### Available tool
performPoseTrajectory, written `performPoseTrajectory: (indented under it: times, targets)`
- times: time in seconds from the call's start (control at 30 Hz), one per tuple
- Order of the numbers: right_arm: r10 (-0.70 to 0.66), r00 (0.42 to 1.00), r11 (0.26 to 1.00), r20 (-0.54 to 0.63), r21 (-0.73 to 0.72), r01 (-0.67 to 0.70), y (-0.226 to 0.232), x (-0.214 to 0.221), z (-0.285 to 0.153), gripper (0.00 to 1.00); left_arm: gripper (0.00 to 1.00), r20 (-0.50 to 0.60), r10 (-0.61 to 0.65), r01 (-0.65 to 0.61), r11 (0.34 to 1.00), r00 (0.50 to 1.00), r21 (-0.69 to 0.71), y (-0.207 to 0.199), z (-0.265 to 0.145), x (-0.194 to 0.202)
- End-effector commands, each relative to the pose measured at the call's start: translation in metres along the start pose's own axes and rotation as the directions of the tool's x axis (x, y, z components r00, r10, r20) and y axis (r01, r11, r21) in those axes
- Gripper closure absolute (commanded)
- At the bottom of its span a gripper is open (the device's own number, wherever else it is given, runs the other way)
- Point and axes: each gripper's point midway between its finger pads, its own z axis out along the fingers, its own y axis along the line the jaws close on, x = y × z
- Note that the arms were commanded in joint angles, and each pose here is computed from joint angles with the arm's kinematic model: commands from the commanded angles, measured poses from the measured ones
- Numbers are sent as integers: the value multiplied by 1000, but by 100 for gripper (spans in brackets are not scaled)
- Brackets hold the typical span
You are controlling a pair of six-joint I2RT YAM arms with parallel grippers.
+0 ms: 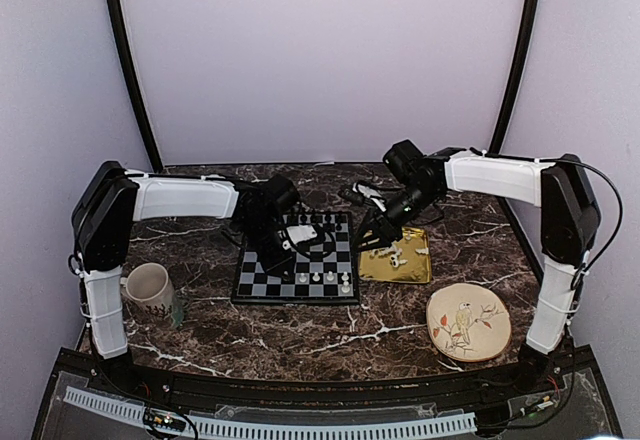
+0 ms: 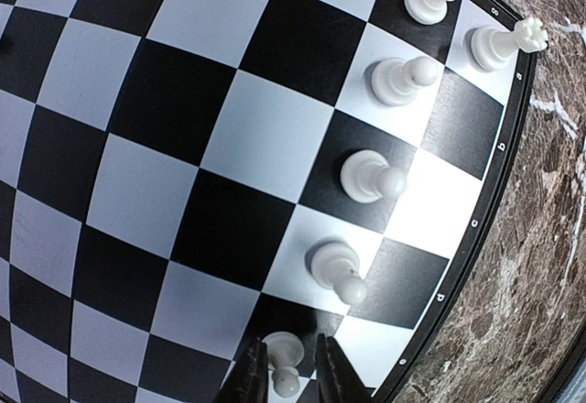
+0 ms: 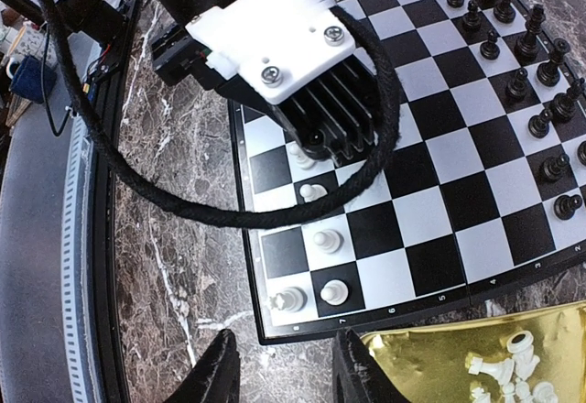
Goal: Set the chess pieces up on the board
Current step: Place the pawn on d2, then pick up the pawn from the storage box.
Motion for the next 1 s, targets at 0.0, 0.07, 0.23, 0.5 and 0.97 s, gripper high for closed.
performPoseTrajectory:
  times: [0.0,0.07,0.23,0.5,0.97]
  targets:
    - [-8,1000,1000,-18,-6,8,1,2,6,65,79,-2,-7,7,1000,1000,18,-5,-2,-3]
    - [-8,1000,1000,-19,-5,8,1,2,6,65,77,2,-10,10,1000,1000,20,-5,-3,-4]
    - [-17,1000,1000,-14,6,17,2,-1,1,65,73,47,-12,12,1000,999,-5,-2,-16,-15]
    - [-22,1000,971,-15,236,25,-25,-5,-39,65,62,293,19,17,993,956,-120,7,-89,-55]
    - [139,973,754,-184,657,16,-94,65,-93,64,1,747,-50,274,945,662,-180,24,-169,-82]
